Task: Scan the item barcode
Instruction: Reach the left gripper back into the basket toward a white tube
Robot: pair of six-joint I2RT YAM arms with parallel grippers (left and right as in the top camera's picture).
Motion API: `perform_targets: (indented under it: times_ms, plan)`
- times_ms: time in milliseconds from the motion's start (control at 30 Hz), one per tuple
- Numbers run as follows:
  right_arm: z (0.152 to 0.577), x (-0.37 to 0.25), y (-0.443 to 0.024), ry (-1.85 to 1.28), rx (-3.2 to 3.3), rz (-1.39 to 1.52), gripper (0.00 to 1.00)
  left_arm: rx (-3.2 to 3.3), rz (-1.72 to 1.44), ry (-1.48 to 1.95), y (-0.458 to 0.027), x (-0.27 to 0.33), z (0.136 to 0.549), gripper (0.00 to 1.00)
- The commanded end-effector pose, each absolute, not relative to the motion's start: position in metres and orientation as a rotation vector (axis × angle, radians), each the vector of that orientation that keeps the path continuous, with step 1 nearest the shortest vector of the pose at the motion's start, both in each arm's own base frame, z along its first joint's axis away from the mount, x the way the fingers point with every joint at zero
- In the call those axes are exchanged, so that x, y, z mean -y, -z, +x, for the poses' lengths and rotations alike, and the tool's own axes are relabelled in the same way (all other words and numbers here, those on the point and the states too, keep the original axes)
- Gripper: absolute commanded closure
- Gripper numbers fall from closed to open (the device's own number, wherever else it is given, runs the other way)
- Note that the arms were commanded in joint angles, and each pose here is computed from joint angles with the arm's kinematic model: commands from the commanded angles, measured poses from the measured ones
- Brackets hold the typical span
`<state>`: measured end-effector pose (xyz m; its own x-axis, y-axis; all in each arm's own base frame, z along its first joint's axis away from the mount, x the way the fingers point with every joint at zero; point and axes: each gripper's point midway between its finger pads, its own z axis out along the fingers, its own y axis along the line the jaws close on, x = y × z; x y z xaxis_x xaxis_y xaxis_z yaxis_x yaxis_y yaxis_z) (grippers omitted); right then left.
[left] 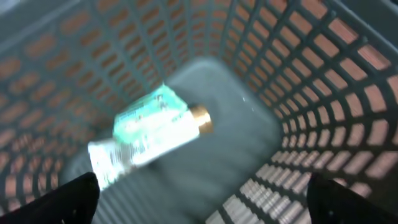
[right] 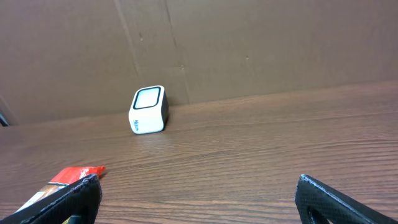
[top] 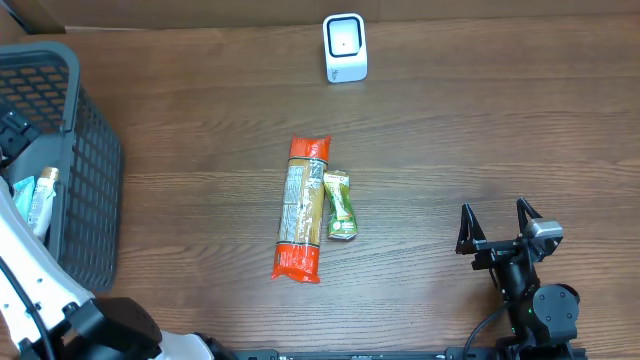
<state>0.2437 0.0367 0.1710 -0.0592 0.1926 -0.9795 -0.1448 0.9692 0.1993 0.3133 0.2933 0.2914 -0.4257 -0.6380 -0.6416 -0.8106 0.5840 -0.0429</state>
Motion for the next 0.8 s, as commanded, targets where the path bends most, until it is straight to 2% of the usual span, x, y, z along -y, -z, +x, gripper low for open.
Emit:
perform_targets:
  times_ms: [0, 67, 133, 167, 500, 767]
  plan:
    - [0.244, -0.036, -0.170, -0.270, -1.600, 0.036, 0.00, -2.335, -0.974, -0.447, -0.265, -0.308, 0.324, 0.03]
    - [0.244, -0.036, -0.170, -0.270, -1.600, 0.036, 0.00, -2.388, -0.899, -0.471, -0.253, -0.313, 0.331, 0.03]
    - [0.244, -0.036, -0.170, -0.270, -1.600, 0.036, 0.00, -2.453, -0.848, -0.488, -0.239, -0.316, 0.332, 0.13]
    - [0.244, -0.036, -0.170, -0.270, -1.600, 0.036, 0.00, -2.490, -0.841, -0.503, -0.229, -0.319, 0.331, 0.14]
    - [0.244, -0.036, -0.170, -0.270, -1.600, 0.036, 0.00, -2.734, -0.827, -0.547, -0.148, -0.336, 0.327, 0.12]
    - [0.244, -0.036, -0.170, -0.270, -1.600, 0.036, 0.00, -2.889, -0.804, -0.548, -0.102, -0.341, 0.316, 0.15]
